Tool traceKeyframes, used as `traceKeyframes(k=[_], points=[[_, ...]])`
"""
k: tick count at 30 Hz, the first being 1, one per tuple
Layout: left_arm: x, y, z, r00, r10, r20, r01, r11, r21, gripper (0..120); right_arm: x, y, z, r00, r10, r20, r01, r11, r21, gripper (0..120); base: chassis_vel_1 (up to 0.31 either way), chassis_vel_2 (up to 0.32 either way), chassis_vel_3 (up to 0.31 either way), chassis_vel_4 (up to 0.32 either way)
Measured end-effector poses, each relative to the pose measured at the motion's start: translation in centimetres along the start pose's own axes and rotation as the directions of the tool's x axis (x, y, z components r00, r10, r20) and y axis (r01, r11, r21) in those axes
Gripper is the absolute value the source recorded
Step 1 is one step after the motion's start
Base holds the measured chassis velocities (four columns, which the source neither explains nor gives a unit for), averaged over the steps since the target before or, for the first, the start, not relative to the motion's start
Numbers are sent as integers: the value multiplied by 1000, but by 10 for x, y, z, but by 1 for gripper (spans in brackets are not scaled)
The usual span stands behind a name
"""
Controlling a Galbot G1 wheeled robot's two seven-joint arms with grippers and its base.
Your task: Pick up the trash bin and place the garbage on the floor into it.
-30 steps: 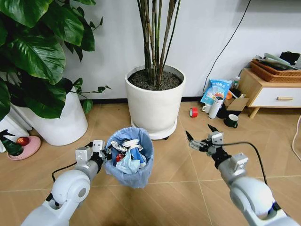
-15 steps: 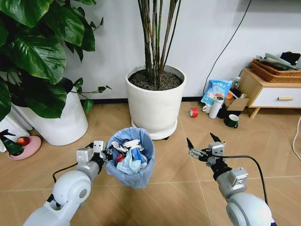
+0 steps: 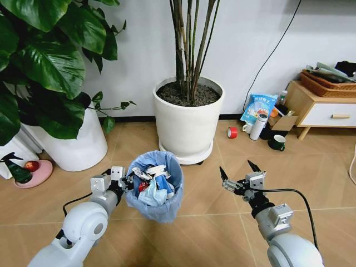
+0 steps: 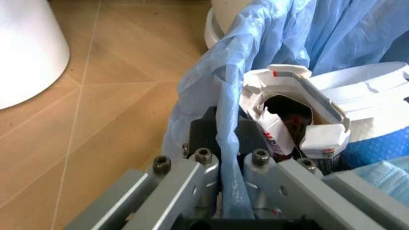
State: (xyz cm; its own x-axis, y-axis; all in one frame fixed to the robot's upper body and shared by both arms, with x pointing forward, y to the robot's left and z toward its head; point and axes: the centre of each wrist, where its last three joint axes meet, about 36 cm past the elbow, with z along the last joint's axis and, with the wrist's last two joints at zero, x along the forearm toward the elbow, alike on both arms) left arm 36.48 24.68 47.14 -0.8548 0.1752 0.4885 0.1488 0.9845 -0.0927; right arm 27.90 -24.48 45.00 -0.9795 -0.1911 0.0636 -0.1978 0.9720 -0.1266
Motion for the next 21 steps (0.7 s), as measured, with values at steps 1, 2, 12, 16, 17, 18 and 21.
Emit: traceKeyframes(k=[1,2,12,16,17,18,21], points=[[0,0,0,1000,0,0,0,1000,0,0,0,0,0,1000,0,0,0,1000,0,100,101,13,-96,-25],[0,0,0,1000,0,0,0,1000,0,0,0,0,0,1000,0,0,0,1000,0,100,87,13,-96,-24],[0,0,0,1000,1,1,-1,1000,0,0,0,0,0,1000,-2,1,2,1000,-1,100,82,14,-79,-22],[0,0,0,1000,1,1,-1,1000,0,0,0,0,0,1000,-2,1,2,1000,-1,100,79,26,-81,-34],[0,0,0,1000,1,1,-1,1000,0,0,0,0,0,1000,-2,1,2,1000,-1,100,101,32,-88,-29],[0,0,0,1000,1,1,-1,1000,0,0,0,0,0,1000,-2,1,2,1000,-1,100,101,36,-97,-29],[0,0,0,1000,1,1,-1,1000,0,0,-1,0,0,1000,-2,1,2,1000,-1,100,78,30,-95,-25]])
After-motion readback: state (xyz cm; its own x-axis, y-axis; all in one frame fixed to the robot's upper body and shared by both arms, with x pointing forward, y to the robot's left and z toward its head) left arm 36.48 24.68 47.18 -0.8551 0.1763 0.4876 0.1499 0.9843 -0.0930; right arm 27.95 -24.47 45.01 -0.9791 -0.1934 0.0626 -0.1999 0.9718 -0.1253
